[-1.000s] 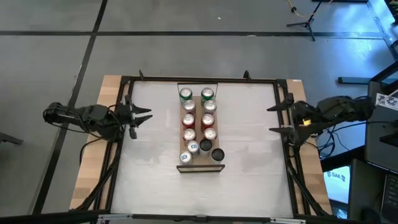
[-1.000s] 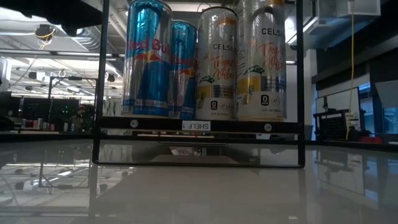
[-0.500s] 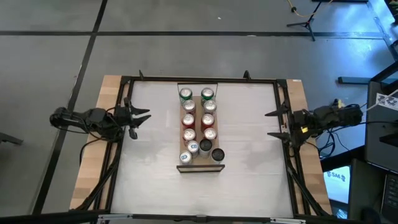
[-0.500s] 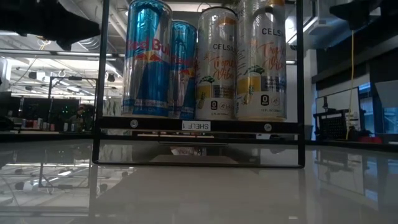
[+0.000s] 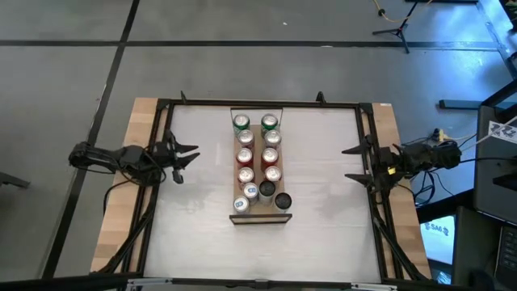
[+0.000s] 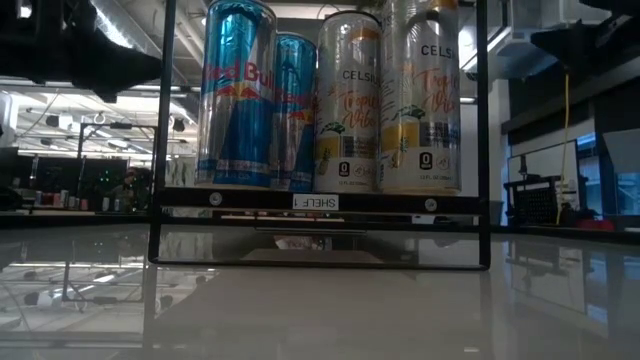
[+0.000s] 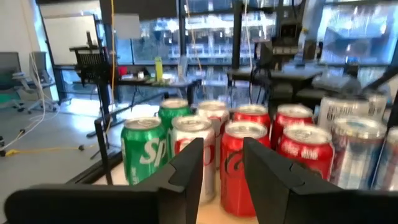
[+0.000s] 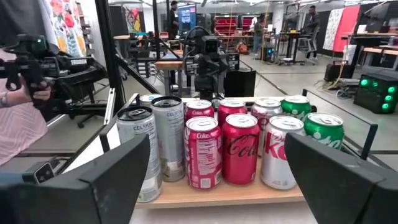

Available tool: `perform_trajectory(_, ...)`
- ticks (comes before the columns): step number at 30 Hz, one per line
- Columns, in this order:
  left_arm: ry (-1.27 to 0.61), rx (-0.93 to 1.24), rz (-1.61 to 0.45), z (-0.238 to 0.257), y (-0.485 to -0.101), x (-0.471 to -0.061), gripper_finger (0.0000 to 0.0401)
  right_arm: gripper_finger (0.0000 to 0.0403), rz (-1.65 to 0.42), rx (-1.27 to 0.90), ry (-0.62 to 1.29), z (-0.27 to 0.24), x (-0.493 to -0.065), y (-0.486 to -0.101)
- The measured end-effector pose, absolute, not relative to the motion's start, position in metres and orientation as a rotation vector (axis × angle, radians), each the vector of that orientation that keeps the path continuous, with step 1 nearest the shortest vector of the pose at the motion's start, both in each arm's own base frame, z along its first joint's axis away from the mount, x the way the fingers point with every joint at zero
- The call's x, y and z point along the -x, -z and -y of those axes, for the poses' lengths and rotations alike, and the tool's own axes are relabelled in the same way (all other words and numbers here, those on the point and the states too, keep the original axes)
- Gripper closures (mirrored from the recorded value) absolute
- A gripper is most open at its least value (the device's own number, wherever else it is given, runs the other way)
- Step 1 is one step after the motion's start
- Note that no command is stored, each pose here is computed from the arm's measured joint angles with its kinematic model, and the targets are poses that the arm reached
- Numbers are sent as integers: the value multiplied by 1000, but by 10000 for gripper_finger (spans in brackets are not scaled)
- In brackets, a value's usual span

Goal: Place canned beverage on shelf
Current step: Return to Home Position

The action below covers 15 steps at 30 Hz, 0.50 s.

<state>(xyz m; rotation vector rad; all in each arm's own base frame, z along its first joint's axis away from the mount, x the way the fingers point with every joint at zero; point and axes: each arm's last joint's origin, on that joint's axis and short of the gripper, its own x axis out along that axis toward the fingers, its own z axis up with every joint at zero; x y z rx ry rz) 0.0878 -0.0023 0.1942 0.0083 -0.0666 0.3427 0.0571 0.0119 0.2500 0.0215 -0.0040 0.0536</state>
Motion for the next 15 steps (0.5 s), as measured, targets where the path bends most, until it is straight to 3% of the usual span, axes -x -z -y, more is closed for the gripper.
perform_trajectory(15,-347,5,99,3,-176,-94,296,33,29,2,29,-17,-77,-216)
